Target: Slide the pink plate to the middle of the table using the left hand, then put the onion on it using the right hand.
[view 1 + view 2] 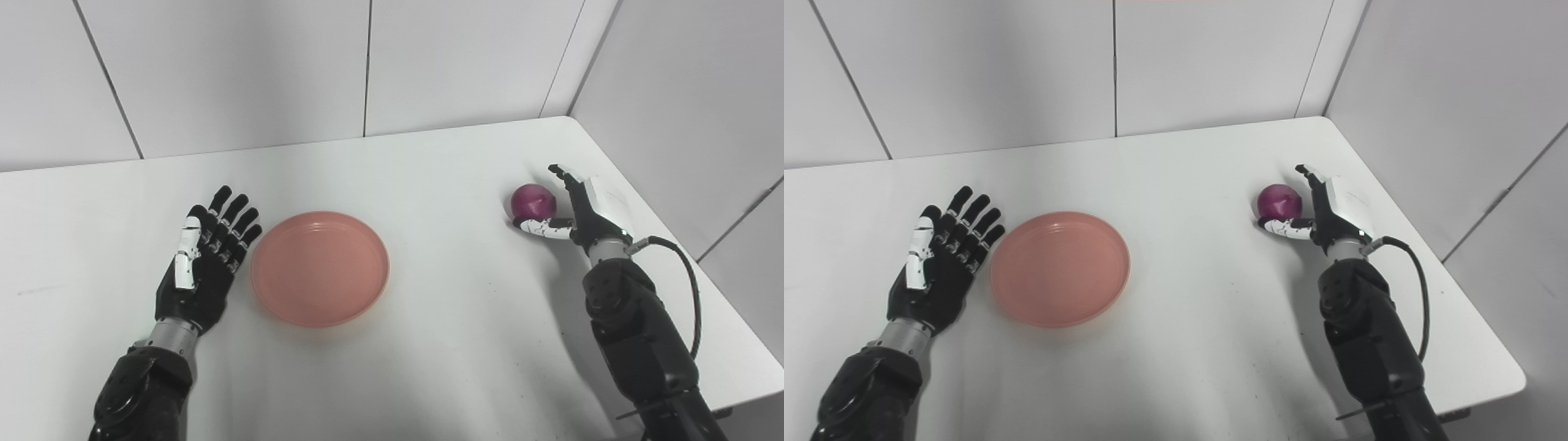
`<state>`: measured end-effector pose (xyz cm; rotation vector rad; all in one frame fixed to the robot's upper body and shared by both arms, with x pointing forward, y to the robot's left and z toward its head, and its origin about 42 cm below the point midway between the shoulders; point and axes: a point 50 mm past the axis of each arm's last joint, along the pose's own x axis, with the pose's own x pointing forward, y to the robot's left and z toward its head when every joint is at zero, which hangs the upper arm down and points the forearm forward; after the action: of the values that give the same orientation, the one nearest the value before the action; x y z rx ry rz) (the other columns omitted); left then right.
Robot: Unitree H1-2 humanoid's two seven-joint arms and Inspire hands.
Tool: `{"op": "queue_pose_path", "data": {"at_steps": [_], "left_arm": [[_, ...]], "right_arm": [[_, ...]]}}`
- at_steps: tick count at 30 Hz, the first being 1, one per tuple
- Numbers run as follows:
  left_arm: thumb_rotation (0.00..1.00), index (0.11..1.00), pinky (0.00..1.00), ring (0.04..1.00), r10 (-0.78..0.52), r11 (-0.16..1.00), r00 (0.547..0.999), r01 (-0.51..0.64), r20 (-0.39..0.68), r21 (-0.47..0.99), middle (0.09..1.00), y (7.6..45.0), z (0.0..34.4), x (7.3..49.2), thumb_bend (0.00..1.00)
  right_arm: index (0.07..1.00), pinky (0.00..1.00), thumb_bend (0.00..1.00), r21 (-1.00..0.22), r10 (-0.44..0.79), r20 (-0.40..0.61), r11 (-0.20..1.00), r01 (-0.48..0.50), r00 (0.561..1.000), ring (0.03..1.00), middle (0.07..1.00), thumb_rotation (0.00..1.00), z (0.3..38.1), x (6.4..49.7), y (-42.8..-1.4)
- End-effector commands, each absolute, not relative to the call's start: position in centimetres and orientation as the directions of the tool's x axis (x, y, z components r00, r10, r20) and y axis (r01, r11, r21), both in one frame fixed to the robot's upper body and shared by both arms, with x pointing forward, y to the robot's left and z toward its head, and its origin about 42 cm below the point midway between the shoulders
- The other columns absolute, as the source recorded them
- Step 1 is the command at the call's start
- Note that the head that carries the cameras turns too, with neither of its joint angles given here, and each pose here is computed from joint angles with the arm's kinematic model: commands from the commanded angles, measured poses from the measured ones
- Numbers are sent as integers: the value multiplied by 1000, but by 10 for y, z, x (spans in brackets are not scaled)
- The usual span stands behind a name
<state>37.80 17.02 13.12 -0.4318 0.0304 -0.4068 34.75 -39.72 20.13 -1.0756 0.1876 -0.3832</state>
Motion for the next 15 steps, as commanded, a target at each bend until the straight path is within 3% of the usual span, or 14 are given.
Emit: {"op": "queue_pose_path", "data": {"at_steps": [1, 10, 15], "left_arm": [[1000, 963, 952, 952, -381, 839, 924, 333, -28, -430, 965, 175, 112, 371, 480], [1000, 960, 951, 950, -379, 839, 925, 331, -27, -431, 963, 175, 112, 370, 480], [1000, 957, 946, 946, -376, 842, 926, 328, -30, -428, 959, 174, 113, 370, 483]], "right_arm": [[886, 736, 989, -879, -373, 113, 395, 268, 921, 834, 874, 347, 225, 359, -401], [862, 720, 974, -877, -375, 91, 409, 252, 923, 817, 856, 316, 225, 365, -400], [832, 645, 948, -877, -371, 91, 410, 251, 924, 755, 810, 315, 227, 365, -400]]}}
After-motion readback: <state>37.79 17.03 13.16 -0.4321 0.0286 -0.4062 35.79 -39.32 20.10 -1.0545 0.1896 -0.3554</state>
